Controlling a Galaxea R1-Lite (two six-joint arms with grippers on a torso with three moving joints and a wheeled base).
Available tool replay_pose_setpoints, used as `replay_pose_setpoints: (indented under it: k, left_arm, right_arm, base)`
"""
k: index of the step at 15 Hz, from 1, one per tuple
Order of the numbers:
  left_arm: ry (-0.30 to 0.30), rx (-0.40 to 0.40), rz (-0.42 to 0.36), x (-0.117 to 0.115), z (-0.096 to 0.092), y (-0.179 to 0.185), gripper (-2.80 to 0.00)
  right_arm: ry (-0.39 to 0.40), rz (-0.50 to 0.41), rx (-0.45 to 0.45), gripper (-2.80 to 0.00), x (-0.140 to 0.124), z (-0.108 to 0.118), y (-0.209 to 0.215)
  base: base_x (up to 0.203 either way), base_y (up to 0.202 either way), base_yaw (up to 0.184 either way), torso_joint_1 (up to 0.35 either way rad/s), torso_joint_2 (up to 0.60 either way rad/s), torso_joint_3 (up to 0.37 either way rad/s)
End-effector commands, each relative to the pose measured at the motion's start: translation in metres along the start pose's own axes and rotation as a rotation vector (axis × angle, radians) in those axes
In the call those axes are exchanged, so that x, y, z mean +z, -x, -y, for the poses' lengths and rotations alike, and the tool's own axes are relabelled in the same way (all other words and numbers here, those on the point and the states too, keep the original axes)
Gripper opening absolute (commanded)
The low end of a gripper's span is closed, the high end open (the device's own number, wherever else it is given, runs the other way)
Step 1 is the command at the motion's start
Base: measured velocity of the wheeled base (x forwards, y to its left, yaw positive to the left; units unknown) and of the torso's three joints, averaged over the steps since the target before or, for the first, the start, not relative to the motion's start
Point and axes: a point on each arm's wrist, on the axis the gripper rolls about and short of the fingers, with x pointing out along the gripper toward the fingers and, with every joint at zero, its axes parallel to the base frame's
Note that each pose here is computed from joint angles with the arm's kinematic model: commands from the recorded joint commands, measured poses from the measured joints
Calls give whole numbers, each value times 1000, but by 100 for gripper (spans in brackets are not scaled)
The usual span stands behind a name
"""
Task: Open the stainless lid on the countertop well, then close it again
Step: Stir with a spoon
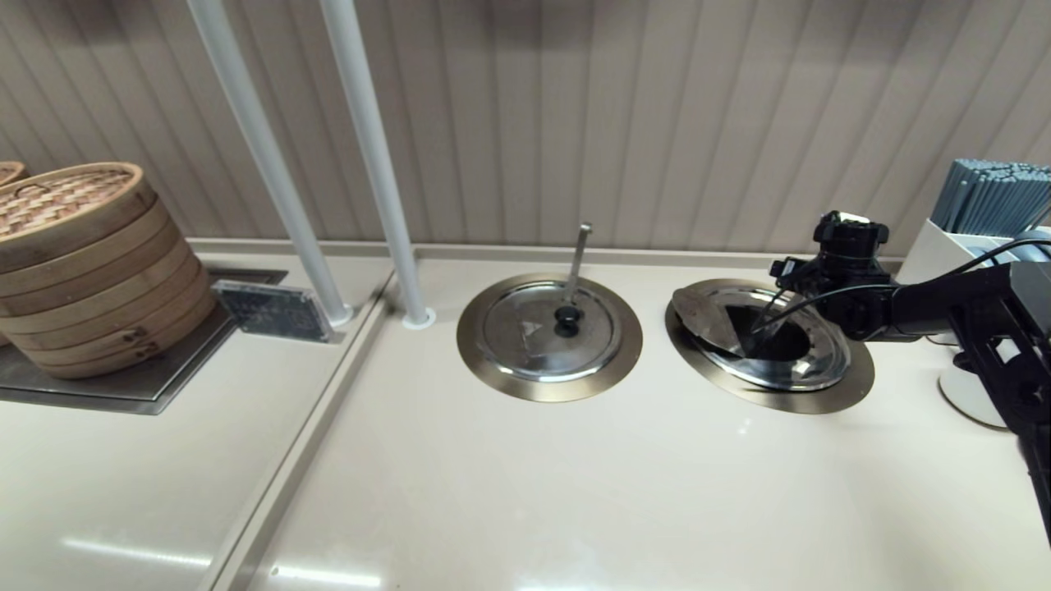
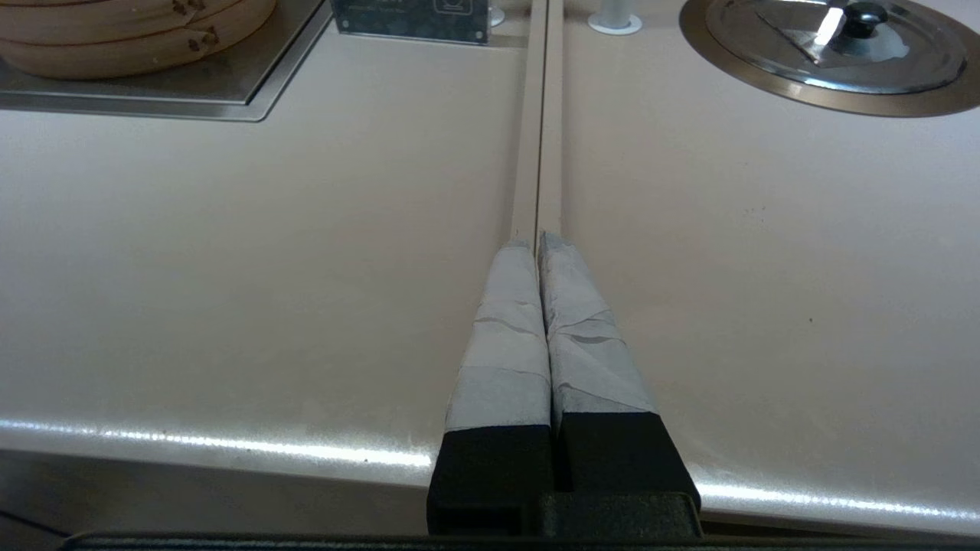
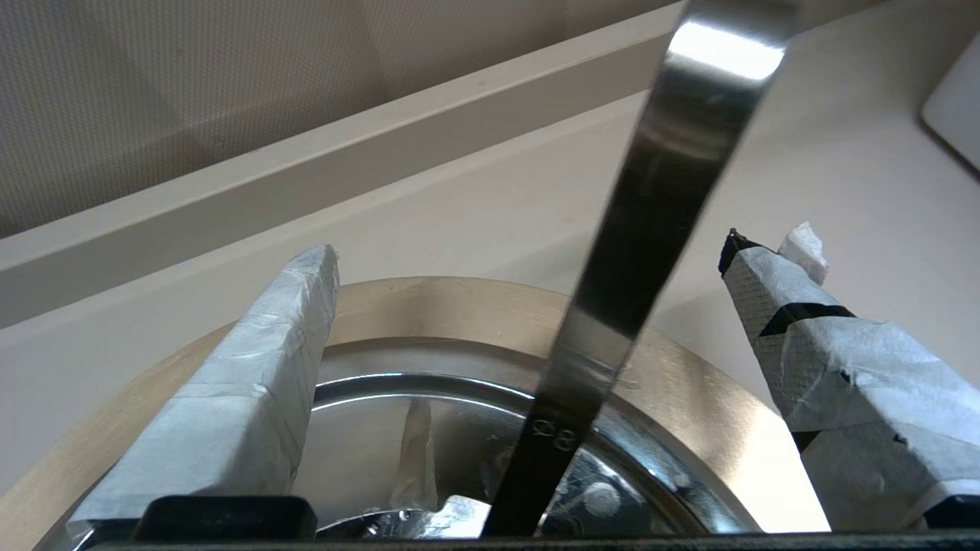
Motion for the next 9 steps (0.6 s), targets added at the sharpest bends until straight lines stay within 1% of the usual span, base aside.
replay_pose_setpoints:
  k: [1, 4, 9]
  left_arm:
    - [0, 1, 0, 0, 0, 0, -280]
    - [0, 1, 0, 0, 0, 0, -280]
    - [0, 1, 0, 0, 0, 0, -280]
  right_arm:
    - [0, -3, -4, 0, -14, -1, -14]
    - [6, -15, -5, 0, -25, -1, -21]
    - [3, 10, 4, 0, -22, -3, -25]
  base:
    - [0, 0, 0, 0, 0, 0]
    - [0, 0, 0, 0, 0, 0]
    - [0, 0, 0, 0, 0, 0]
